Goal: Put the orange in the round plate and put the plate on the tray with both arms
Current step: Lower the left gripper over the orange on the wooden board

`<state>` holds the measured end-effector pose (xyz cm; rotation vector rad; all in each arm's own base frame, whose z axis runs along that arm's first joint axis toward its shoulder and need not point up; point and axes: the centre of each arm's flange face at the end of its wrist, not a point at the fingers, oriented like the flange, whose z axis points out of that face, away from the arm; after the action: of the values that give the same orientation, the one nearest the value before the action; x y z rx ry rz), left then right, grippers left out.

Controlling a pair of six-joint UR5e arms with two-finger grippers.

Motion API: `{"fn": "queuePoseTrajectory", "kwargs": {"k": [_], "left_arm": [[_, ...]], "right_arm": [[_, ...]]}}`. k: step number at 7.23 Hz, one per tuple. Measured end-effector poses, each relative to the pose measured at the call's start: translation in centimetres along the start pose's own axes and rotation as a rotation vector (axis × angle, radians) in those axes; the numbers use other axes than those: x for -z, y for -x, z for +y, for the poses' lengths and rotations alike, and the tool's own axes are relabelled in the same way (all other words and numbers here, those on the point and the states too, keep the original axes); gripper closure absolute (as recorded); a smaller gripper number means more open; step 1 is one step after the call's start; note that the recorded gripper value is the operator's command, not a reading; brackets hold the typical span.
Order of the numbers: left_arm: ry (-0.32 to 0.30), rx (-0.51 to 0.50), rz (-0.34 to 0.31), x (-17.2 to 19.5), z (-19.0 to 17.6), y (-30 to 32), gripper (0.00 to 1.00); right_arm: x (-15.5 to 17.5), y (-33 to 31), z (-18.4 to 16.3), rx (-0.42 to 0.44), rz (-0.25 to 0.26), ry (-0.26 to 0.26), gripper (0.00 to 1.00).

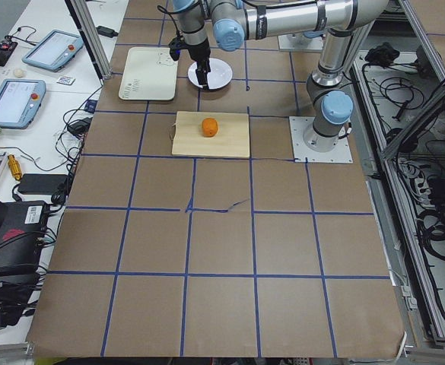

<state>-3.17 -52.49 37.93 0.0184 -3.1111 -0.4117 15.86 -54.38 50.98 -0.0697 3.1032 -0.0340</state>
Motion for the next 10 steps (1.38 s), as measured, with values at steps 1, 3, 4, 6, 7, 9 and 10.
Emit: {"fn": "queuePoseTrajectory", "kwargs": {"k": [1, 3, 4, 6, 7, 9, 10], "left_arm": [[-0.006, 0.017, 0.001, -2.1, -0.7, 0.9, 0.0], [-0.071, 0.059, -0.008, -4.8, -2.3, 1.8, 0.0], [-0.068, 0.101, -0.005, -6.4, -2.8, 1.9, 0.0], [-0.077, 0.159, 0.005, -9.4, -4.6, 2.2, 0.0], [-0.07, 0.173, 0.008, -10.8, -5.3, 2.2, 0.0], [-0.027, 0.189, 0.015, -13.7, -6.1, 2.2, 0.0], [-0.005, 0.189, 0.018, -14.9, -6.4, 2.2, 0.0]], "right_arm": [[0.0, 0.0, 0.0, 0.0, -0.001, 0.004, 0.0], [0.1, -0.1, 0.0, 0.002, 0.001, 0.004, 0.0], [0.0, 0.0, 0.0, 0.005, 0.002, 0.006, 0.0], [-0.1, 0.0, 0.1, 0.006, 0.002, 0.009, 0.0], [-0.1, 0.0, 0.1, 0.008, -0.002, 0.009, 0.0], [-0.1, 0.0, 0.1, 0.006, -0.006, 0.01, 0.0], [-0.1, 0.0, 0.1, 0.002, -0.006, 0.01, 0.0]]}}
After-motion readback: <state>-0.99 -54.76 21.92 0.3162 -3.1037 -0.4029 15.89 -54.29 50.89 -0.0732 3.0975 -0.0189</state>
